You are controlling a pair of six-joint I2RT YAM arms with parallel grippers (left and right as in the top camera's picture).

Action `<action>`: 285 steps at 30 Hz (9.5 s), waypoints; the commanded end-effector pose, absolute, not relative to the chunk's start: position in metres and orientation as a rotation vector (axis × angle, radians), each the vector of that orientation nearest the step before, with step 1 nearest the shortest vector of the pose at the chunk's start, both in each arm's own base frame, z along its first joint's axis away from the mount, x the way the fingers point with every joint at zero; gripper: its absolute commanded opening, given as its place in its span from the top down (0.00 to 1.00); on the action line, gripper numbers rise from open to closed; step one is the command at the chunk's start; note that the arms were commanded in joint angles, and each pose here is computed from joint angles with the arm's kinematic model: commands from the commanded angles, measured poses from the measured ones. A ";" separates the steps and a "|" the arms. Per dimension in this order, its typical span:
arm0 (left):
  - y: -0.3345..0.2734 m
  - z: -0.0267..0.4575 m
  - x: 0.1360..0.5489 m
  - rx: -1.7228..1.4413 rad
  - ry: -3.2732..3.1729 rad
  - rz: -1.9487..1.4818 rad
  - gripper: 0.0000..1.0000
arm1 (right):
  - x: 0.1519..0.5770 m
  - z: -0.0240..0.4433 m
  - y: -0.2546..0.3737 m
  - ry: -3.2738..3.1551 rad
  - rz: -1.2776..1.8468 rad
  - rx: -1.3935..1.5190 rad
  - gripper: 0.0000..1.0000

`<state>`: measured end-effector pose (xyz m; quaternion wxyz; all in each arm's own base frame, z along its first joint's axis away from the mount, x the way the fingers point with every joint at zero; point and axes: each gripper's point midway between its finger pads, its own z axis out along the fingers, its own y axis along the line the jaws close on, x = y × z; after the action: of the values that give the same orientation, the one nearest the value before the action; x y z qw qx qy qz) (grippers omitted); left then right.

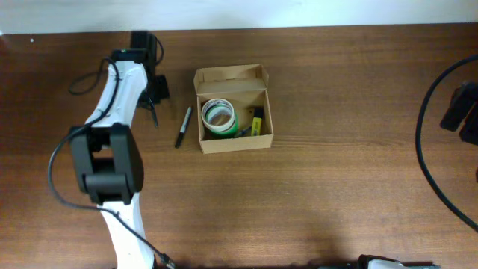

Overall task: Pack container
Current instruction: 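Grasp the clear pen with the left gripper and lift it, then lower the clear pen into the box and open the left gripper, then move the left gripper to the black Sharpie marker and grasp it, then carry the Sharpie over the box, lower it in and release, then bring both grippers to the box lid flaps on either side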

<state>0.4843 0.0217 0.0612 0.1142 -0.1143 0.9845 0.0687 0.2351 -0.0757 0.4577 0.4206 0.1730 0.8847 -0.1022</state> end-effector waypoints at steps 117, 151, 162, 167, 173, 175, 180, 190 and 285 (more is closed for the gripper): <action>-0.033 0.007 0.395 0.241 3.064 0.019 0.53 | 0.235 0.437 -0.081 2.292 -0.290 0.449 0.01; -0.052 0.008 0.413 0.416 2.954 -0.114 0.56 | 0.227 0.443 -0.079 2.267 -0.288 0.448 0.01; -0.051 -0.011 0.405 0.494 2.940 -0.108 0.63 | 0.226 0.443 -0.078 2.264 -0.283 0.446 0.01; -0.051 -0.019 0.399 0.504 2.946 -0.108 0.67 | 0.226 0.443 -0.078 2.264 -0.279 0.444 0.01; -0.051 -0.022 0.398 0.504 2.945 -0.108 0.92 | 0.226 0.443 -0.078 2.264 -0.279 0.444 0.01; -0.051 -0.022 0.398 0.504 2.943 -0.107 0.98 | 0.226 0.444 -0.077 2.263 -0.278 0.444 0.01; -0.051 -0.022 0.398 0.503 2.943 -0.107 0.98 | 0.225 0.444 -0.077 2.260 -0.278 0.444 0.01; -0.051 0.028 0.415 0.489 2.830 -0.082 0.98 | 0.224 0.445 -0.077 2.258 -0.278 0.443 0.01; -0.040 0.231 0.475 -0.127 2.525 -0.152 0.98 | 0.345 0.332 -0.044 2.686 0.098 0.284 0.84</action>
<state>0.4767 -0.0482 0.2602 0.3492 0.0478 0.9355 0.0237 0.3286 -0.0621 0.3540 0.2511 0.1226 0.9598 -0.0264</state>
